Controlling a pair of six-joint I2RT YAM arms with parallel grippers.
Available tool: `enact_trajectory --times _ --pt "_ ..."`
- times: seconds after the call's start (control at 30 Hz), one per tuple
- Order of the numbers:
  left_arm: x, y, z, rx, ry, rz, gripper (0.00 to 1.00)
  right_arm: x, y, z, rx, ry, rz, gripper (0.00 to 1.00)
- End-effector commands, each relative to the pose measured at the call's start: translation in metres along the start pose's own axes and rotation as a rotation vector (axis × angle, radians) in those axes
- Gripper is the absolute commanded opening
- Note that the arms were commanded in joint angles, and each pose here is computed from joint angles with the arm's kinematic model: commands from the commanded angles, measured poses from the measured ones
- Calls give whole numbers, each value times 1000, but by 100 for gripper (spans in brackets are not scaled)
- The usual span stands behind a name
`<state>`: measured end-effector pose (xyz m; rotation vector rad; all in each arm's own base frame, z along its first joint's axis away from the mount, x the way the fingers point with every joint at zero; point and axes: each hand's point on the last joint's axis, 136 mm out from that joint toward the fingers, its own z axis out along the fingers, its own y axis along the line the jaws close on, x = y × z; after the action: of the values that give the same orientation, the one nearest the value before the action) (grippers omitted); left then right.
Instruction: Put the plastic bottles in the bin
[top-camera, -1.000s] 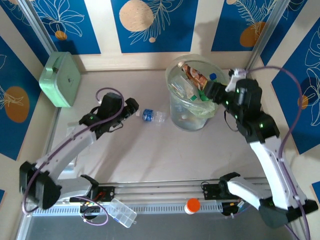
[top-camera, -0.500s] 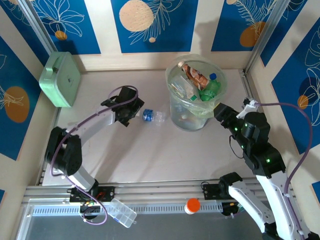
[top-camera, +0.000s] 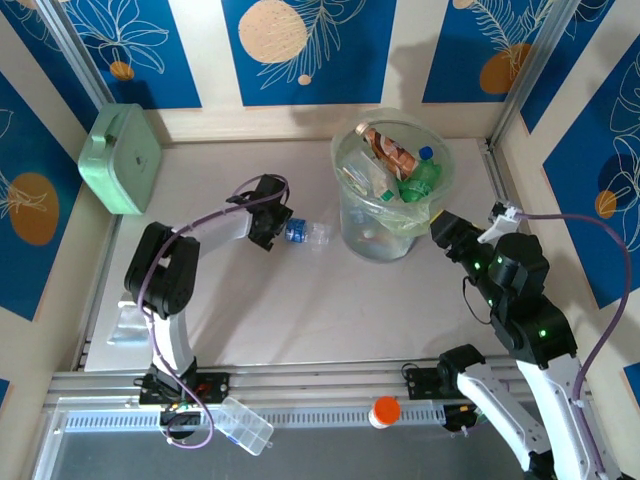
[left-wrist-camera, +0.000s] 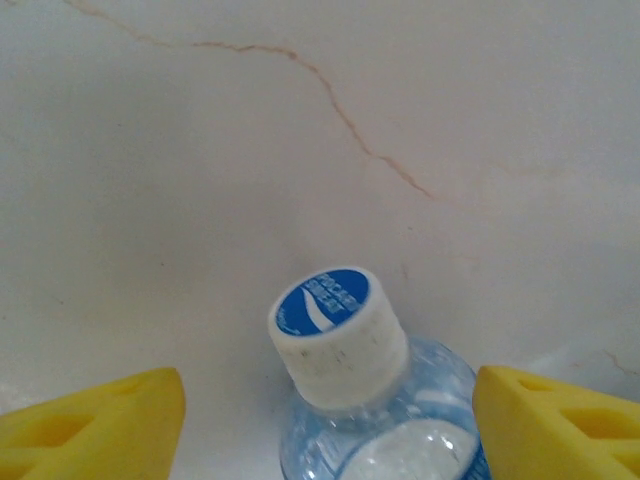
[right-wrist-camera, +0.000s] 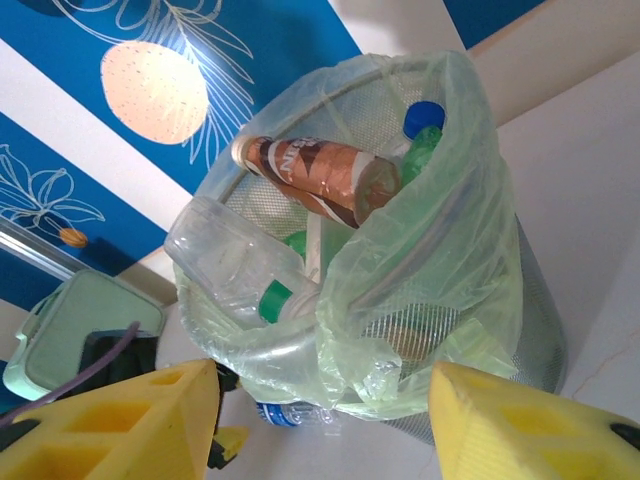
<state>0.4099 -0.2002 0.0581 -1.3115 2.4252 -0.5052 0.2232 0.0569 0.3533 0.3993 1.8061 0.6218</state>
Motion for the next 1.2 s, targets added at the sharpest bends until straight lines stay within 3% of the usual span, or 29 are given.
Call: enact_trajectory --times 0.0,0.37,0.6,0.93,1.17 --pt "-7 -7 6 10 -11 -63 68 -2 9 -5 -45 0 -19 58" --pt "-4 -7 26 4 -3 -41 52 -4 15 -3 -57 -2 -65 57" --pt "-11 -11 20 -11 -39 -15 29 -4 19 -2 -69 9 -56 57" --pt "-22 -16 -6 36 -67 18 25 1 23 0 -89 39 -60 57" --pt "-42 -29 -59 140 -152 159 24 1 30 3 -116 38 -81 58"
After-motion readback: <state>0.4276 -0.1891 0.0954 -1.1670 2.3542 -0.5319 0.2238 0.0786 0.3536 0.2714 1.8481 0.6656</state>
